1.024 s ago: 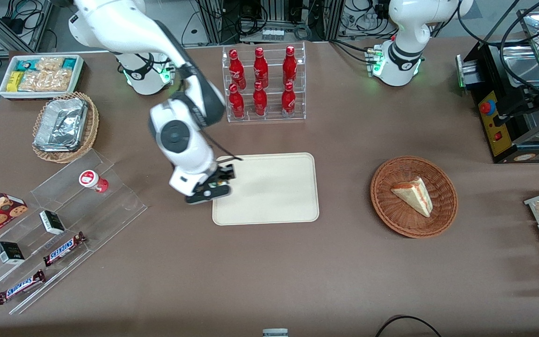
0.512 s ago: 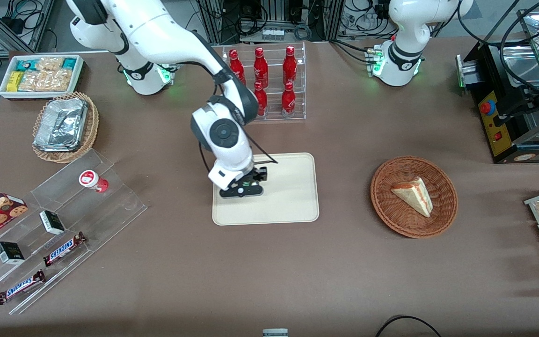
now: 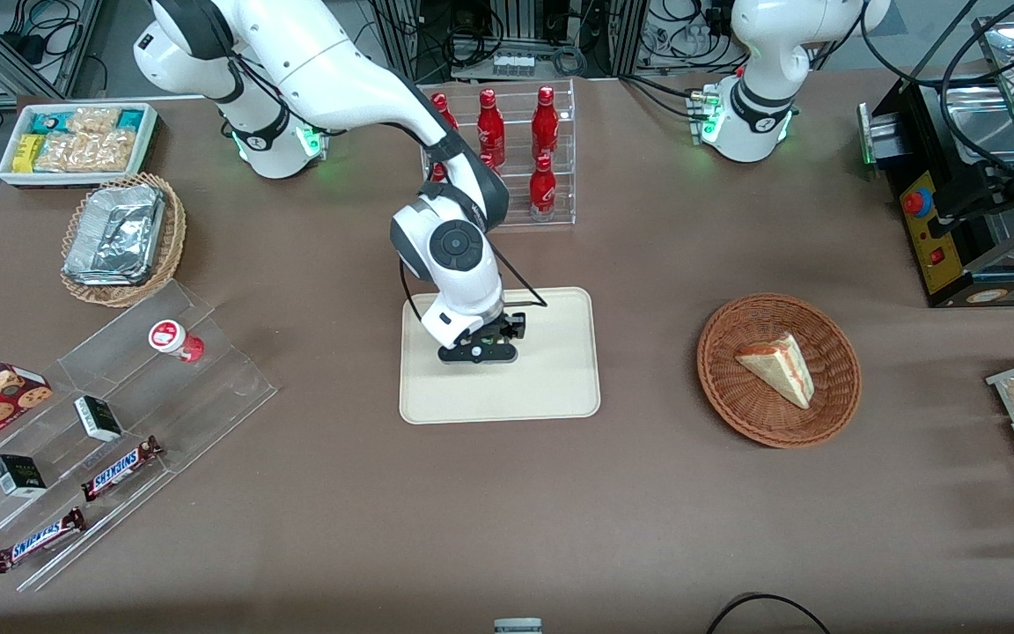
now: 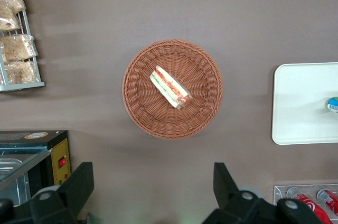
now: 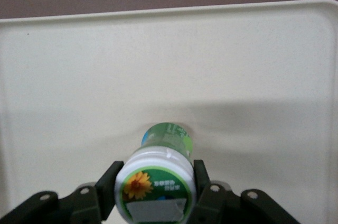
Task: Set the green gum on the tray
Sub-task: 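Lower the gum bottle onto the tray center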
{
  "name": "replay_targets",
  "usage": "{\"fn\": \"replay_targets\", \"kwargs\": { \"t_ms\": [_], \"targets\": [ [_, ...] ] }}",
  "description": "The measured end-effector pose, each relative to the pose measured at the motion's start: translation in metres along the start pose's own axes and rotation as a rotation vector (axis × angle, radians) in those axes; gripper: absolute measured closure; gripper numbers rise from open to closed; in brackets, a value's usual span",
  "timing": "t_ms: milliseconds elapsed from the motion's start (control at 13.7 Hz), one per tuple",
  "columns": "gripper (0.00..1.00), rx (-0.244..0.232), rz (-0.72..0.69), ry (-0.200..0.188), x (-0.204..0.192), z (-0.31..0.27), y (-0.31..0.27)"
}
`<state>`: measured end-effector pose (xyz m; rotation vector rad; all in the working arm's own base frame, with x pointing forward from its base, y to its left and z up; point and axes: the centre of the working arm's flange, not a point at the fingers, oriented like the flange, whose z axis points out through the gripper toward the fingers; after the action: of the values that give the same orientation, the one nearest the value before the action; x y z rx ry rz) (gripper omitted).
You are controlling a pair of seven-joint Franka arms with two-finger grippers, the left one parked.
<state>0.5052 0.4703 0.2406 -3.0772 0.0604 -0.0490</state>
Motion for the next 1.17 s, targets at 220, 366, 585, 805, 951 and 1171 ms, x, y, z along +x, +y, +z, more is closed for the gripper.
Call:
{"fn": "replay_targets", "kwargs": {
  "t_ms": [220,366,585,805,951,1171],
  "targets": [
    [0.41,0.006,-0.002,0.012,0.000,0.007,-0.002],
    [0.41,0.007,-0.002,0.016,0.001,0.010,-0.002],
    [0.16,0.012,-0.003,0.024,0.003,0.010,-0.003],
    [0.00,0.014,-0.014,0.026,0.003,0.010,-0.003],
    [0.00,0.016,-0.038,0.030,0.005,0.008,-0.004],
    [0.00,-0.006,-0.094,0.004,0.009,-0.005,0.002]
  ]
}}
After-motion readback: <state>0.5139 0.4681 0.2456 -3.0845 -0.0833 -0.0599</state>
